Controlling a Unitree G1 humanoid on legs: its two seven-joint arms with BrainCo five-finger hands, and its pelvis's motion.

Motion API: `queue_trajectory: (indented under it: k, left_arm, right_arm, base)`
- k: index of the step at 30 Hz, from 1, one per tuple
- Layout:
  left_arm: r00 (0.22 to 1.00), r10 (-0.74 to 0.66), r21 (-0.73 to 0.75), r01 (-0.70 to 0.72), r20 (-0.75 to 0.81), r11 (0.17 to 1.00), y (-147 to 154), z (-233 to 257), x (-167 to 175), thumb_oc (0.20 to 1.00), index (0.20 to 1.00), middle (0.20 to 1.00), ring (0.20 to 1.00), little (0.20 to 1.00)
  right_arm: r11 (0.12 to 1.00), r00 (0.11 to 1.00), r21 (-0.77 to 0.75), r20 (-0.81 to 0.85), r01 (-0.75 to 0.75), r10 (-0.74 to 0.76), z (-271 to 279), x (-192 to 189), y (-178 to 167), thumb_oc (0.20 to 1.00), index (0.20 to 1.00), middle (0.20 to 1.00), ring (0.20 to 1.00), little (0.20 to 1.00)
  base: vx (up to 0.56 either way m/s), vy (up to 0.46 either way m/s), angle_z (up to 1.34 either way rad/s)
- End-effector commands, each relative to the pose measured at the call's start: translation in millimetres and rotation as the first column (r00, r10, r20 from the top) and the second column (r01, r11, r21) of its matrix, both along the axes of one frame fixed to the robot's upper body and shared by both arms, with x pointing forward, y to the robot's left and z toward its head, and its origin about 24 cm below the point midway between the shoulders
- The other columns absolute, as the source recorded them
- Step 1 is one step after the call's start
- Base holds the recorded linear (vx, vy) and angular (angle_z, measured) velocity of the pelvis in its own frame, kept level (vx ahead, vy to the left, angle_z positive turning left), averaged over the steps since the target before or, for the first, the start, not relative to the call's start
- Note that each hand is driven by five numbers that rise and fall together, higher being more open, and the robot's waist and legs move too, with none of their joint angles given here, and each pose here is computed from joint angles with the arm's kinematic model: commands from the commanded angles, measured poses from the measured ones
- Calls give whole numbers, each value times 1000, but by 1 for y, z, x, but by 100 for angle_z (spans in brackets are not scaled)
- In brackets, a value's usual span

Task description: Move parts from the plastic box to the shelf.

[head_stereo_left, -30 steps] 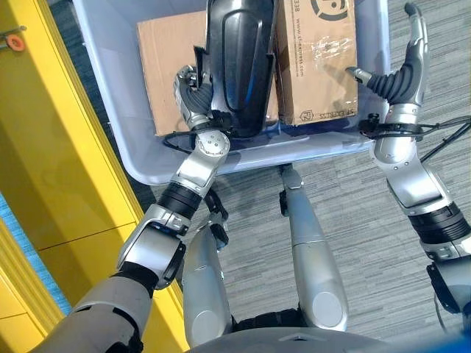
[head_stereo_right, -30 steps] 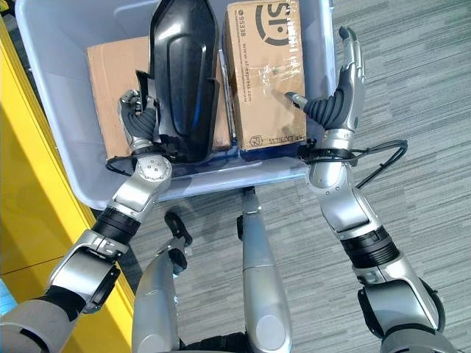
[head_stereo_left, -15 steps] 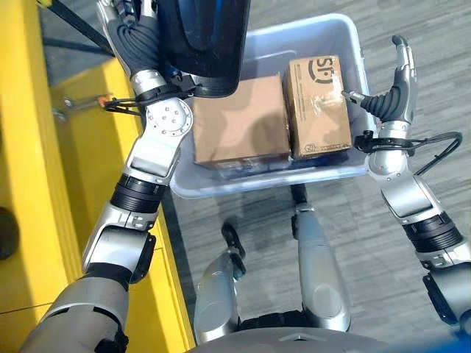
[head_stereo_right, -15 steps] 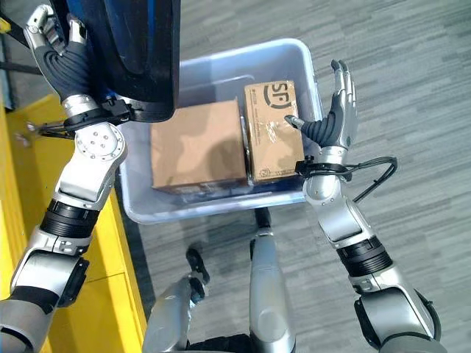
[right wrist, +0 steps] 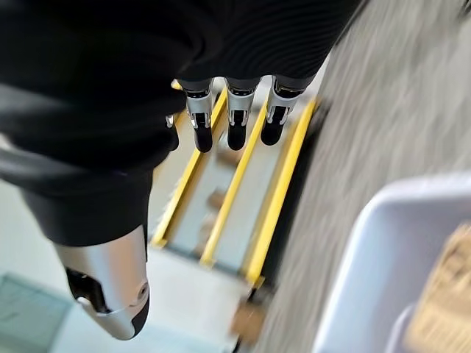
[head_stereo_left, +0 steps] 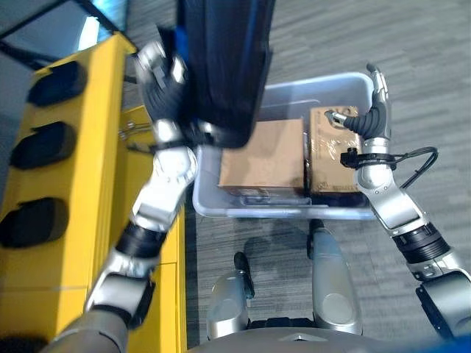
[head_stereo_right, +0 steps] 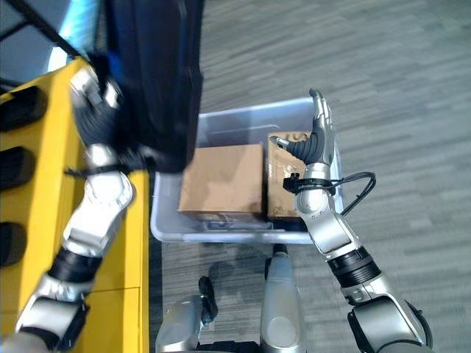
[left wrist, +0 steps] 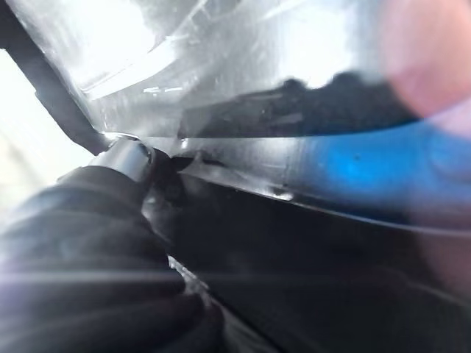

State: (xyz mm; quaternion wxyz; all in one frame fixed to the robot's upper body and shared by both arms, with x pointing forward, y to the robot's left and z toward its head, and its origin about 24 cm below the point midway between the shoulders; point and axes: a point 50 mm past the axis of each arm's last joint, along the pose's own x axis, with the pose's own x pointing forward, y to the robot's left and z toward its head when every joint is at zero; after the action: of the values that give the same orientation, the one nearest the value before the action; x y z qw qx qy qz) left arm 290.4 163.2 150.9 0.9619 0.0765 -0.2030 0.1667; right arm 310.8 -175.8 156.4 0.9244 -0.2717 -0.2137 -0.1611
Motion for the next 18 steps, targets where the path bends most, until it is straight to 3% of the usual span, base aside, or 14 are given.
queue_trajectory:
  k: [1,6,18]
  left_arm:
    - [986,-72,95,59,148,994,6,32,5,200,200,200,200,200]
    - [974,-150,206,114,168,972,3,28,-13,200,200,200,200,200]
    - [973,-191,344,136,132,929,3,19,-25,200,200,200,200,200]
  right_arm:
    - [989,989,84,98,-118,110,8,-15,9,1000,1000,1000,1000,1000]
    - [981,990,168,118,-95,75,11,-20,-11,1000,1000,1000,1000,1000]
    - [959,1000,282,8,23,-26,-31,-30,-17,1000,1000,1000,1000,1000]
  base:
    - [-499,-224,145]
    - [-396,-56,66]
    - [-94,262,80]
